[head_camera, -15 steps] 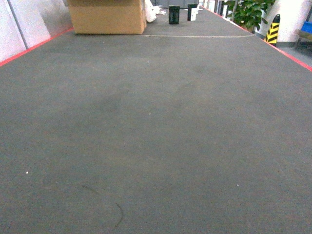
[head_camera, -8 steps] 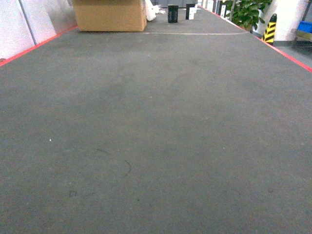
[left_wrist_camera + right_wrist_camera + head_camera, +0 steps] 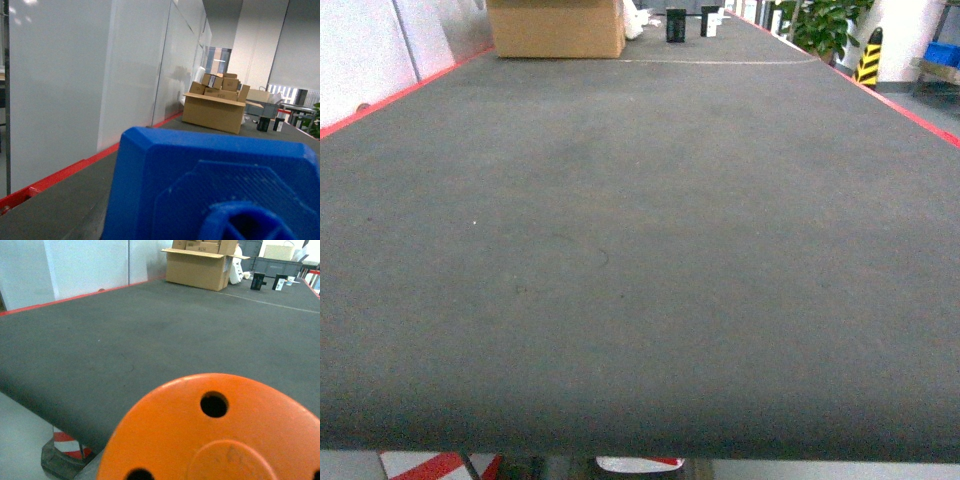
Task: Sort blue parts and orange caps into right shelf containers
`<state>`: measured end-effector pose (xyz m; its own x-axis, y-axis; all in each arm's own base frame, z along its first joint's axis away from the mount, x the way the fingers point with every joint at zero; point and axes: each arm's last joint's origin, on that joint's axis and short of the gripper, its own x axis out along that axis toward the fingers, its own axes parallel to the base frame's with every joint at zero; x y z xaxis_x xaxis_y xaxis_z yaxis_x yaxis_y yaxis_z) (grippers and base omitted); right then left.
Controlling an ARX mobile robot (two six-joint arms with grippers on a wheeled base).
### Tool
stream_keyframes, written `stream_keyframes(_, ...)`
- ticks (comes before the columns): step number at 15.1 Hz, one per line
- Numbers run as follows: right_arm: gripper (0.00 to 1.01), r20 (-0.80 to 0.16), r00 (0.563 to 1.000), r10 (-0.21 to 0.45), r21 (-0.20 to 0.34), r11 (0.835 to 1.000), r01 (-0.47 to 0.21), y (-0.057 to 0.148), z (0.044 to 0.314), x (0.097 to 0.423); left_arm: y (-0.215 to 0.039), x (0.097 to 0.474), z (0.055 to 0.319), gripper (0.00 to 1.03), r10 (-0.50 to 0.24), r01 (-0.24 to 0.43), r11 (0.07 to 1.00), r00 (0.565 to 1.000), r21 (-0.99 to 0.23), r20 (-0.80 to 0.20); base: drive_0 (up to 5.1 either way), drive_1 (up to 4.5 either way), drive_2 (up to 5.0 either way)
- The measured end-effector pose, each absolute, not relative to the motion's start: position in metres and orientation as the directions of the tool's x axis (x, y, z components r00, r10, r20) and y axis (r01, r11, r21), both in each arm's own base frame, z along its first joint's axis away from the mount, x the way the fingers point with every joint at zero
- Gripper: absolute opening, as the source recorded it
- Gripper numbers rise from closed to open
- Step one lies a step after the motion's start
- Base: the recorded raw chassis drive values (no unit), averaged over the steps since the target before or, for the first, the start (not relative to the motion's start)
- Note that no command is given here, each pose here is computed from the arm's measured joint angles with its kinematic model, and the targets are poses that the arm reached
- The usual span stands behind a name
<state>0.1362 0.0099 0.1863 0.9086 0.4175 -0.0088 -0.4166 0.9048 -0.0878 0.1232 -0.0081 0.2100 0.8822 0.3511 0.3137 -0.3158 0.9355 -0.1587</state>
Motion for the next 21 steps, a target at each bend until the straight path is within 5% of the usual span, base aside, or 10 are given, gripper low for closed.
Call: stream_keyframes(21,0.43,-0.014,0.908,0.418,-0.085,0.905,-0.417,0.0099,0.1849,0.1360,-0.0081,0.1230,0.2095,0.46,0.351,-0.315,0.936,0.883,-0.159,0.313,0.1,-3.47,3.6)
